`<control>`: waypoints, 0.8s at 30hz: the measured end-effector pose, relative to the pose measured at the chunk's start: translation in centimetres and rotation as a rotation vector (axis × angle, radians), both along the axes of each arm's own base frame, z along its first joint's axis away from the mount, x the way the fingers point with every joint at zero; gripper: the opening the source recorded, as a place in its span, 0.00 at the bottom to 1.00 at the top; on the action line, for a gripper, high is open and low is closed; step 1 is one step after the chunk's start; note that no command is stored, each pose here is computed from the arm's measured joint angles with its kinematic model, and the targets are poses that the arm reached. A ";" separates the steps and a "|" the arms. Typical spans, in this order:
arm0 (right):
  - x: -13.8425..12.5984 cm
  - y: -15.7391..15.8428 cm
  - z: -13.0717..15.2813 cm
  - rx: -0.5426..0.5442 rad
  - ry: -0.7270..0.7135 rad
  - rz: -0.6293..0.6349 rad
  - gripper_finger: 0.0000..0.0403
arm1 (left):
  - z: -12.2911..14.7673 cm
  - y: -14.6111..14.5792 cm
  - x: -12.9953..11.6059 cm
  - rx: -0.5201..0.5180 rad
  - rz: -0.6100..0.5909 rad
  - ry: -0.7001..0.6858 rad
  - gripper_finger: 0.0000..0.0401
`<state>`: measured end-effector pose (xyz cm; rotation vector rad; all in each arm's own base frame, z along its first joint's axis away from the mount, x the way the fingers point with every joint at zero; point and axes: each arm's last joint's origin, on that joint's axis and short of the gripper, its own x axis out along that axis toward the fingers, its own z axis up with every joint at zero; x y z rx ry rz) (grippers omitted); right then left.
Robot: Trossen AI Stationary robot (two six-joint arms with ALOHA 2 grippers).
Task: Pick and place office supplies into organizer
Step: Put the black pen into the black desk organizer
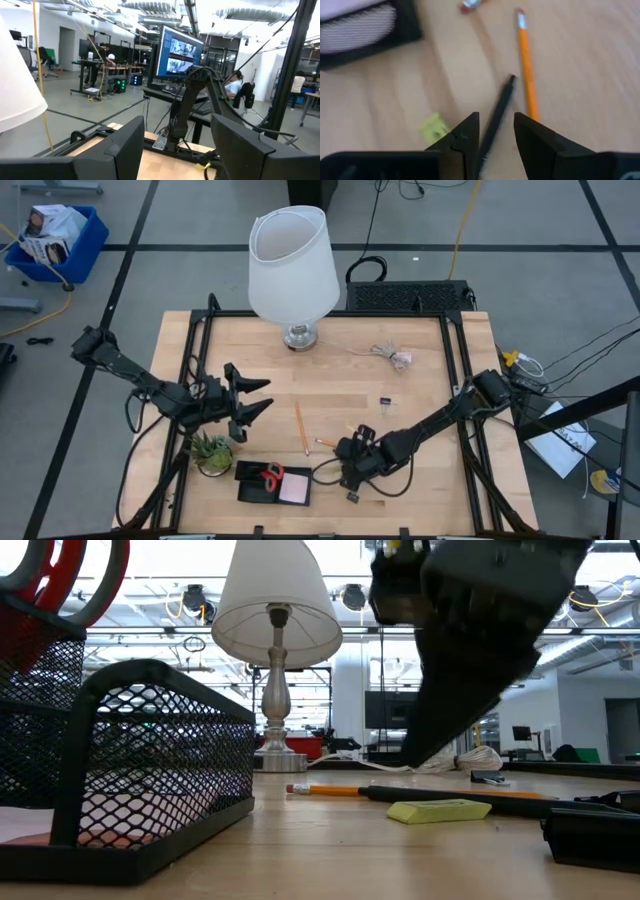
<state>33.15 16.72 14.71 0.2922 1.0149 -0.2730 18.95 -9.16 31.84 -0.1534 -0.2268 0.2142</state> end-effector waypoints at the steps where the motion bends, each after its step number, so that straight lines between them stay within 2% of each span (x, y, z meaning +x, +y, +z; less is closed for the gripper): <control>1: -0.1 -0.1 -0.2 -0.002 0.003 -0.007 0.28 | 0.0 0.0 0.0 0.000 0.000 0.000 0.58; 9: -0.1 0.1 -1.1 0.005 -0.054 -0.014 0.28 | 0.0 0.0 0.0 0.001 -0.001 0.001 0.58; 16: 0.3 0.4 -3.2 -0.004 -0.029 -0.011 0.28 | 0.0 0.0 0.0 0.002 -0.011 0.000 0.58; 24: 0.2 0.1 -3.4 -0.048 -0.012 -0.005 0.27 | 0.0 -0.1 0.0 0.009 -0.045 -0.005 0.58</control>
